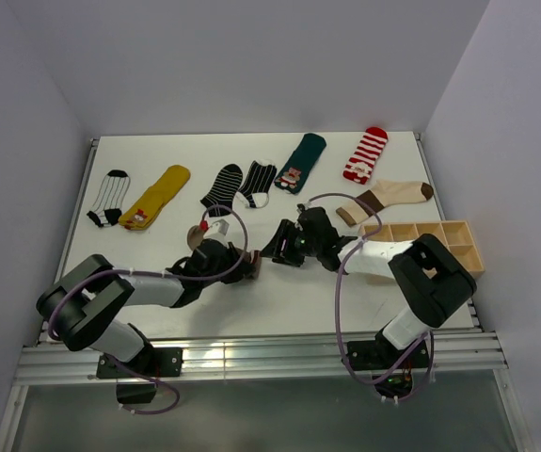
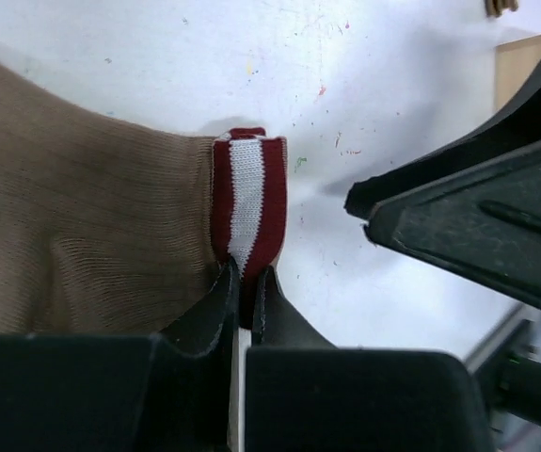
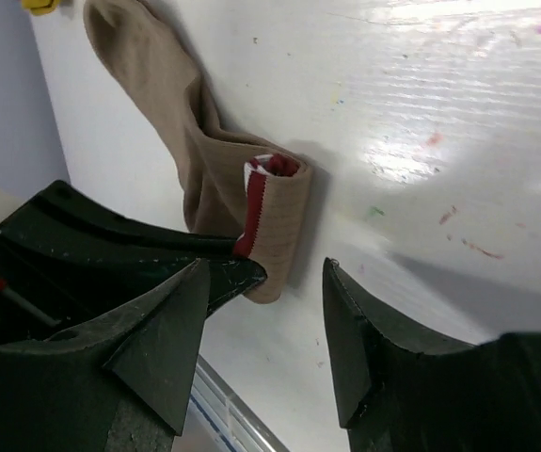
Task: Roll the socks
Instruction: Roll the sock at the center of the board.
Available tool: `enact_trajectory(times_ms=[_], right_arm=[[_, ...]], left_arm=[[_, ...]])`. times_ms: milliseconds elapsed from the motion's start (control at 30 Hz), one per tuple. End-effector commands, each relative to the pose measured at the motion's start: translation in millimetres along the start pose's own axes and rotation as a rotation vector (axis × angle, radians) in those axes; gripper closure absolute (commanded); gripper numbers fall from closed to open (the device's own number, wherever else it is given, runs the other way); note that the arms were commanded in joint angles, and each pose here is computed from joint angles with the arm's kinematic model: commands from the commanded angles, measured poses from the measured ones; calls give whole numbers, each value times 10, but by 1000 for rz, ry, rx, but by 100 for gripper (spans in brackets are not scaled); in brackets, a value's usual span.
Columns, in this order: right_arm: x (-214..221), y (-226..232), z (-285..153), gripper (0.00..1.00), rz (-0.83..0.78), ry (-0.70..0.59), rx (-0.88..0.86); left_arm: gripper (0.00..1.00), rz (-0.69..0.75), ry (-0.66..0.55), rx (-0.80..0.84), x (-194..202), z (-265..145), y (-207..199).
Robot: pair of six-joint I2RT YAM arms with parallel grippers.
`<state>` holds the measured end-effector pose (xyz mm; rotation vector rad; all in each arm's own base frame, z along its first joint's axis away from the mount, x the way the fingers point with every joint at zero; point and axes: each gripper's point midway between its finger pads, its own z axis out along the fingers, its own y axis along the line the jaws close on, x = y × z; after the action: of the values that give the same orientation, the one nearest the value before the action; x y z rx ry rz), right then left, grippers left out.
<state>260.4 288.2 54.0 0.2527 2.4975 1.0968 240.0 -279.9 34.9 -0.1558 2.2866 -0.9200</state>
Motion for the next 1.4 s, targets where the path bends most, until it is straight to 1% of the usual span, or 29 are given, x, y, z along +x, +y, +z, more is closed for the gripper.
enact_trajectory(times_ms=[0, 167, 467, 667, 933, 967, 1000, 1033, 1067, 1100, 1133, 1167, 1200, 1233, 1267, 1300, 1333, 1367], right_arm=[[-31, 237, 74, 41, -9, -20, -151], [24, 245, 174, 41, -7, 0, -166], [167, 213, 368, 44, 23, 54, -173], [233, 162, 498, 48, 24, 80, -163], [314, 93, 619, 53, 24, 115, -124], [323, 76, 633, 55, 25, 120, -120], [323, 78, 637, 60, 25, 122, -119], [315, 75, 639, 63, 20, 119, -115], [328, 47, 633, 65, 22, 128, -94], [320, 39, 629, 72, 17, 129, -80], [275, 47, 632, 76, -5, 115, -69], [288, 11, 600, 80, -4, 125, -37], [281, -18, 592, 88, -7, 126, -10], [220, 1, 597, 91, -33, 111, 5], [240, -57, 561, 94, -33, 124, 46], [242, -81, 555, 99, -38, 128, 68], [180, -58, 555, 100, -59, 115, 84], [214, -137, 519, 100, -56, 137, 129]], left_arm=[[99, -105, 74, 166, -1, -100, -197], [98, -201, 89, 223, -81, -154, -167], [98, -341, 71, 206, -125, -222, 50], [97, -414, 93, 159, -29, -210, 249], [96, -507, 102, 156, 24, -211, 359], [96, -509, 103, 156, 27, -216, 368], [95, -509, 102, 154, 24, -209, 370], [94, -502, 104, 151, 29, -212, 378], [91, -499, 106, 140, 26, -200, 387], [89, -494, 109, 129, 36, -198, 405], [87, -473, 97, 130, 2, -202, 395], [82, -469, 105, 103, 23, -194, 434], [78, -460, 93, 90, -4, -189, 449], [75, -432, 80, 94, -47, -201, 427], [68, -420, 74, 87, -79, -196, 421], [65, -416, 74, 52, -67, -198, 477], [59, -388, 61, 53, -108, -219, 455], [57, -372, 50, 49, -154, -218, 437]])
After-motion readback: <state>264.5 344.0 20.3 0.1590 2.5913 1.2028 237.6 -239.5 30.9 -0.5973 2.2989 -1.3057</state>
